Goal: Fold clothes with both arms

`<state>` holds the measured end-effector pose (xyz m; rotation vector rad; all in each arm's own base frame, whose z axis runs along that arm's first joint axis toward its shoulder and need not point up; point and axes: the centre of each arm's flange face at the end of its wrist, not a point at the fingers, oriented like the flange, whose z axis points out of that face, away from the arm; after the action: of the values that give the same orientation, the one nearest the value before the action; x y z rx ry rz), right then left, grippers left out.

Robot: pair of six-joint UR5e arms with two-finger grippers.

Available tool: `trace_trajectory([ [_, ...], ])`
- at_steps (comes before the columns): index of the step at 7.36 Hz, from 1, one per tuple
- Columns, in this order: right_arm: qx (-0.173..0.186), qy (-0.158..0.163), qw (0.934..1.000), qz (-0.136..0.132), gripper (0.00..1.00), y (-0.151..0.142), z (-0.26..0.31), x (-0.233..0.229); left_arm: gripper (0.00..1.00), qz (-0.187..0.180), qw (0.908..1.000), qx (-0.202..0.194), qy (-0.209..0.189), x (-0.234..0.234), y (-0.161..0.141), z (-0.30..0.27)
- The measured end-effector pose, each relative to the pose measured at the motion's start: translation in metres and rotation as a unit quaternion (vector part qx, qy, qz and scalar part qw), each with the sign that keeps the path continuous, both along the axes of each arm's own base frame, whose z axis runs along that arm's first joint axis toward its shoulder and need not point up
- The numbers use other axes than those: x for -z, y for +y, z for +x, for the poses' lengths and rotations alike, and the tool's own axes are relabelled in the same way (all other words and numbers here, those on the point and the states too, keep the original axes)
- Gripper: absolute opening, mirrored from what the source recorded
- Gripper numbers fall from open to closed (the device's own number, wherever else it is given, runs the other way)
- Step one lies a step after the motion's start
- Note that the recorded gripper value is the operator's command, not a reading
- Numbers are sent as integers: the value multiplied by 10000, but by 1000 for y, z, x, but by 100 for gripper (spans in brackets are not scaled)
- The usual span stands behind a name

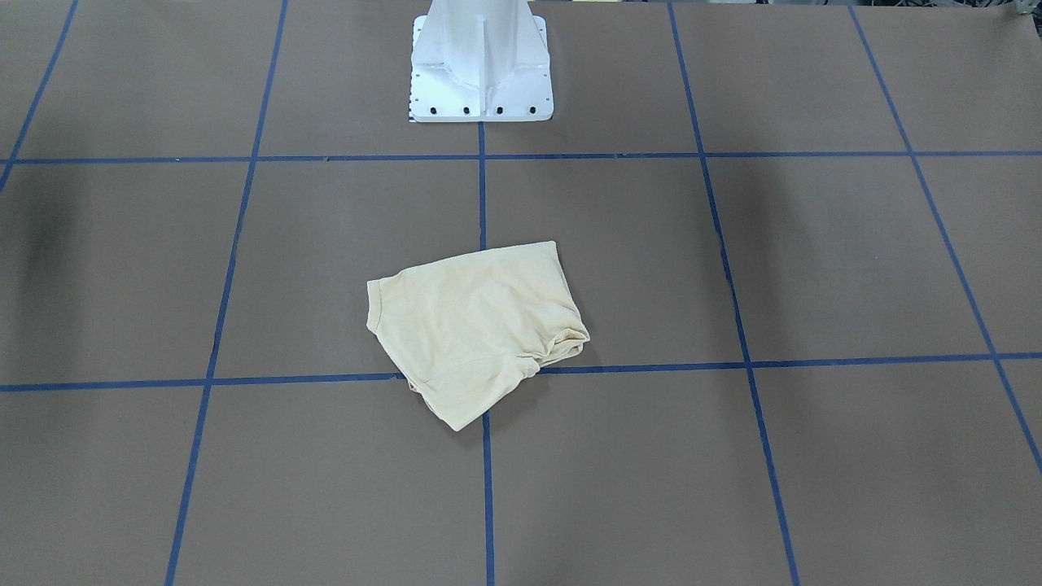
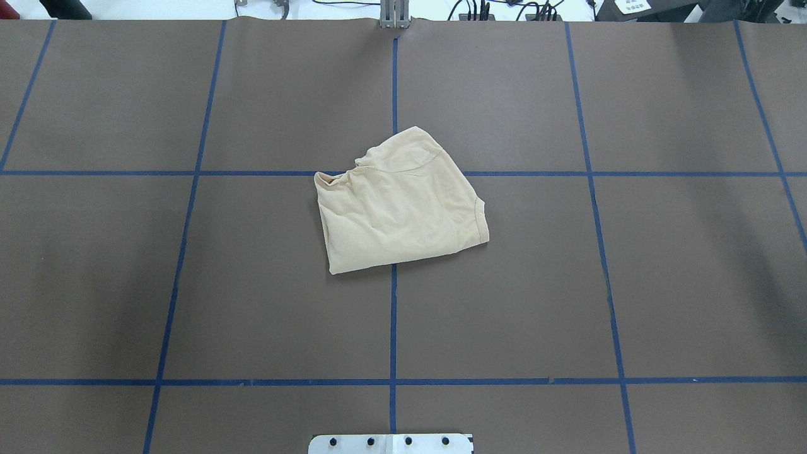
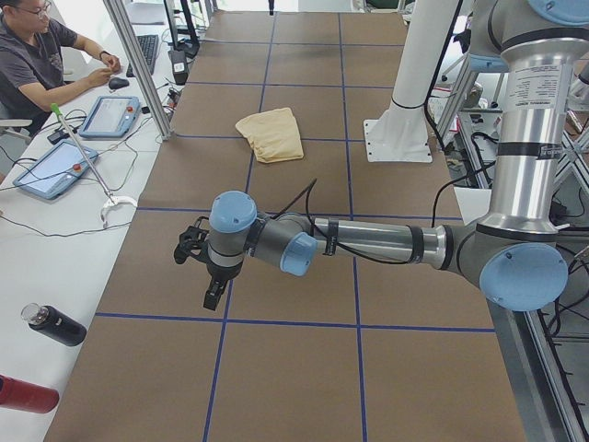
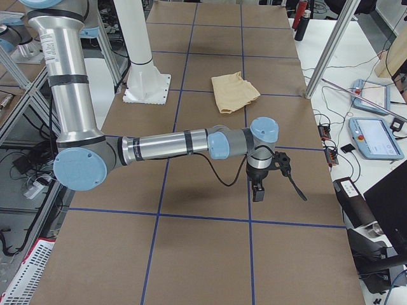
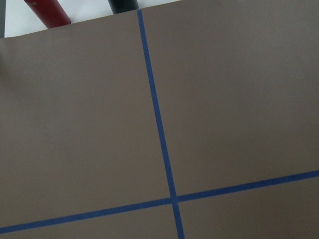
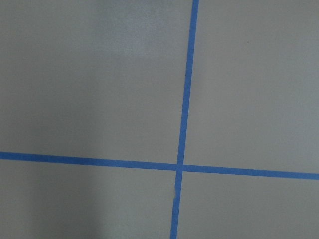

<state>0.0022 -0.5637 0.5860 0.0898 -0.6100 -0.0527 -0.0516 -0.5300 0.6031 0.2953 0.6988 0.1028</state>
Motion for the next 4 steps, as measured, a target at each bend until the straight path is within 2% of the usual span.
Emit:
trace_trajectory([
  [4, -4, -47, 9998, -202, 100, 10, 0, -15, 100, -804, 9942, -674, -226, -1, 17, 2],
])
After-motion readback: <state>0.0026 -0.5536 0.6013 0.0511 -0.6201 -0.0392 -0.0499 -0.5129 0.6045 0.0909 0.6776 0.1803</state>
